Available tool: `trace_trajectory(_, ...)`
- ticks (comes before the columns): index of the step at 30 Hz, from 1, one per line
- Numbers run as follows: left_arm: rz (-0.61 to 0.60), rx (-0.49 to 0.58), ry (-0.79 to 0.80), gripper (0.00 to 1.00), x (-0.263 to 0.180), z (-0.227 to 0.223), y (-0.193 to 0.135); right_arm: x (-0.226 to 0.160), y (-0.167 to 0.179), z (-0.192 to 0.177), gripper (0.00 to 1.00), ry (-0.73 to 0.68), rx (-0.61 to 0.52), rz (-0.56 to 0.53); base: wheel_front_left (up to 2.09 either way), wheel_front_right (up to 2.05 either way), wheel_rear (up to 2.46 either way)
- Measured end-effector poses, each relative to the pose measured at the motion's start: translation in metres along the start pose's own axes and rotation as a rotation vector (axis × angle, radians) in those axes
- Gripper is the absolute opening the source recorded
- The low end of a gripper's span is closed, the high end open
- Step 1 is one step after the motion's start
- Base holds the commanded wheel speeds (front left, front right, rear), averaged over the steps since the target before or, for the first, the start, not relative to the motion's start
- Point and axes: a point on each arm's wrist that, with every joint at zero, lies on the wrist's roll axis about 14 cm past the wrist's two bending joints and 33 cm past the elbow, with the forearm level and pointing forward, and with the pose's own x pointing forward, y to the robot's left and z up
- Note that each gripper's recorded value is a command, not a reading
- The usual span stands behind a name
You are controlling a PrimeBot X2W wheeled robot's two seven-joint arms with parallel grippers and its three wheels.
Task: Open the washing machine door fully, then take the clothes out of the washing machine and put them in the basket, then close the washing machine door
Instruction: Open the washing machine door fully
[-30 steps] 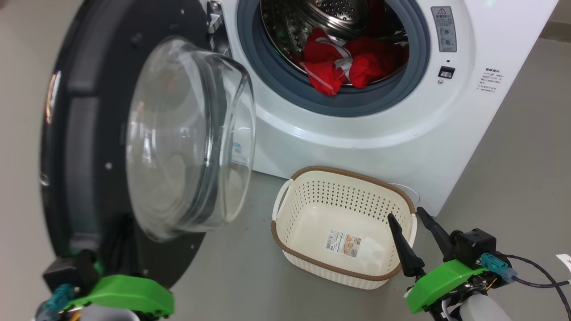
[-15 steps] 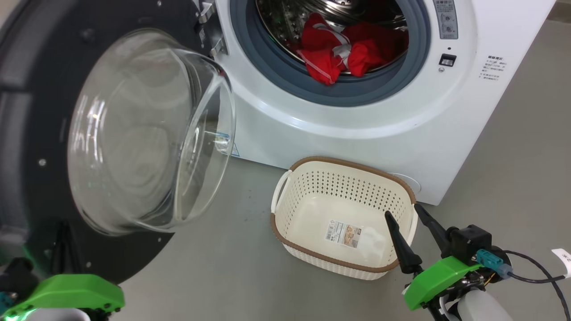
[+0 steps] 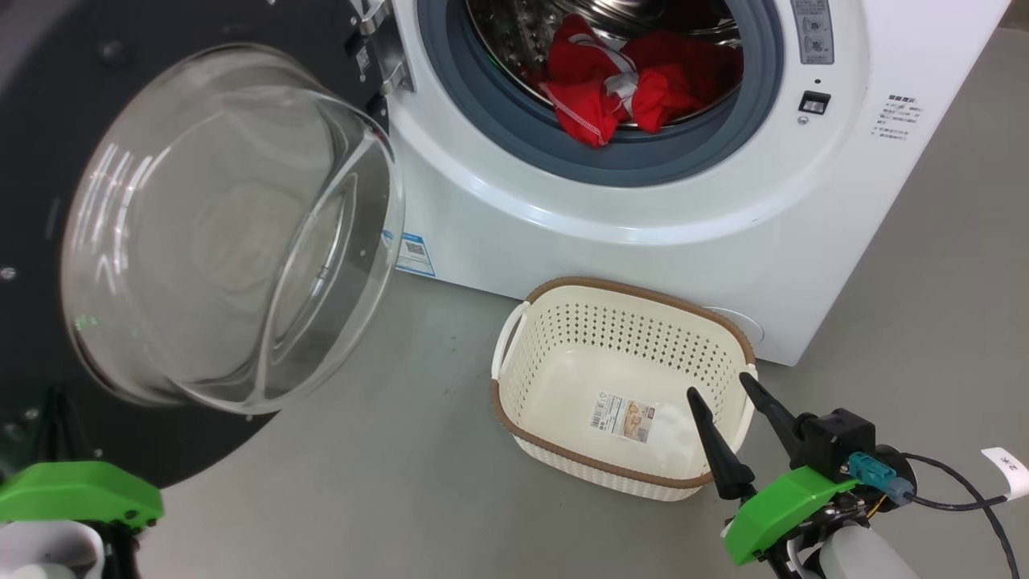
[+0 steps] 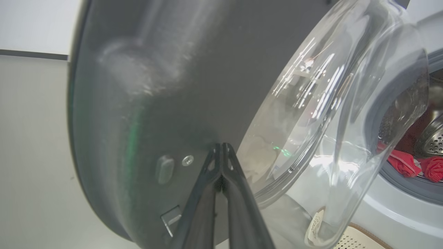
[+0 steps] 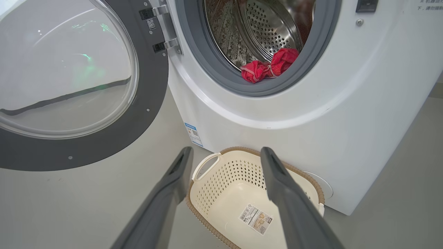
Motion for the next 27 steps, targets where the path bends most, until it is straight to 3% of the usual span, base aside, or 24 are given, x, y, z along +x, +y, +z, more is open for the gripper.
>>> trace_trajectory(25,0.047,0.049,0.029,0.0,0.03,-0.006,0.024,-0.008,-0.013,0.002,1.0,-0.003,-0.011,-0.037,0.0,0.0,0.0)
trace_trajectory(26,0.046,0.039,0.029,0.11,0.03,-0.006,0.023,-0.009,-0.013,0.003,1.0,-0.005,-0.012,-0.038,0.0,0.0,0.0)
trace_trajectory(27,0.038,0.014,0.031,0.33,0.029,-0.007,0.021,-0.009,-0.013,0.005,1.0,-0.008,-0.014,-0.039,0.0,0.0,0.0)
